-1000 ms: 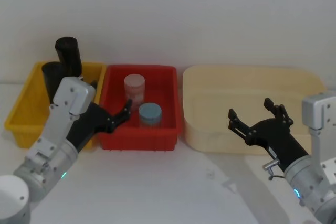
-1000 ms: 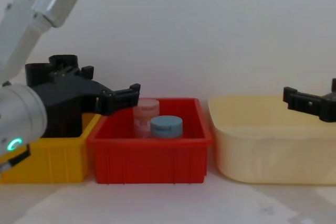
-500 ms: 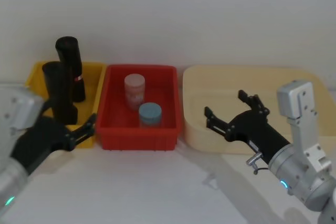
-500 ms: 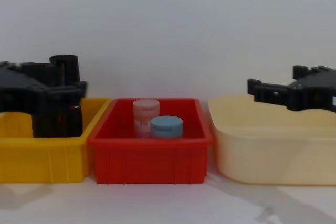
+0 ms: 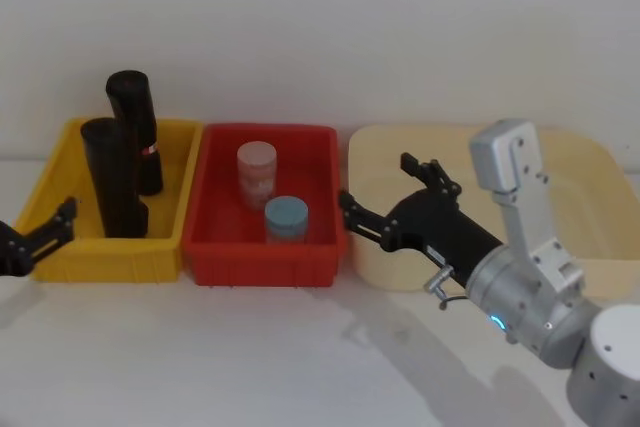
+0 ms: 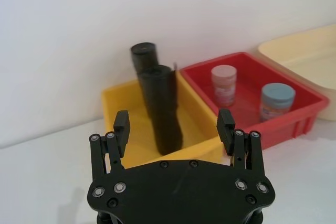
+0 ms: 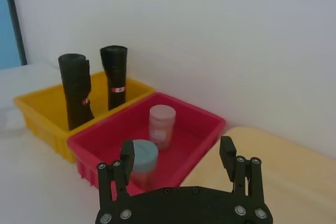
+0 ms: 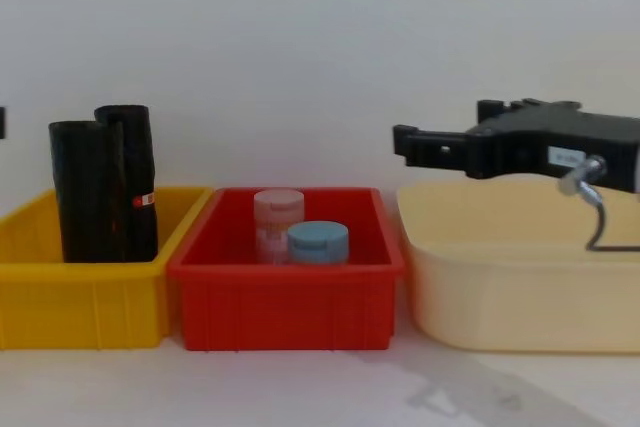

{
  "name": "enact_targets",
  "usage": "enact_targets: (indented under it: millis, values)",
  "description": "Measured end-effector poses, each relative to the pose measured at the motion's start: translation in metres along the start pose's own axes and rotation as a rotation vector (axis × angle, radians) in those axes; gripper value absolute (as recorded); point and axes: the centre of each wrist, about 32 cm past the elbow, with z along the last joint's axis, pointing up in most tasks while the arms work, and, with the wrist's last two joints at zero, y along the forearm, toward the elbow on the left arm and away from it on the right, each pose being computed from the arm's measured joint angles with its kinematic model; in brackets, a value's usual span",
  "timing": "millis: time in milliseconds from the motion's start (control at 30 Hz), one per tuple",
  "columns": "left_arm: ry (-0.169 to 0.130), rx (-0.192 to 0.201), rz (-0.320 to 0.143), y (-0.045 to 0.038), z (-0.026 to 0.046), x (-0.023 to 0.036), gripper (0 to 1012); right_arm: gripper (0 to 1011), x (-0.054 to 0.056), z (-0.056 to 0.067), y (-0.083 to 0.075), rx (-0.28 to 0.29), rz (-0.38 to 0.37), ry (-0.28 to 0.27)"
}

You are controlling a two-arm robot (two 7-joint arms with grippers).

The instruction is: Pick up the garbage bag with the one hand and transfer it to the other hand.

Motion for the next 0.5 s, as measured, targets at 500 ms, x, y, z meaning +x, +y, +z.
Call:
enact_targets:
  millis: [500]
  values:
    - [0.077,0.015,0.032,-0.0299,-0.0144,0.0359,1000,1000,-0.001,0.01,0.034,-0.04,0.036,-0.008]
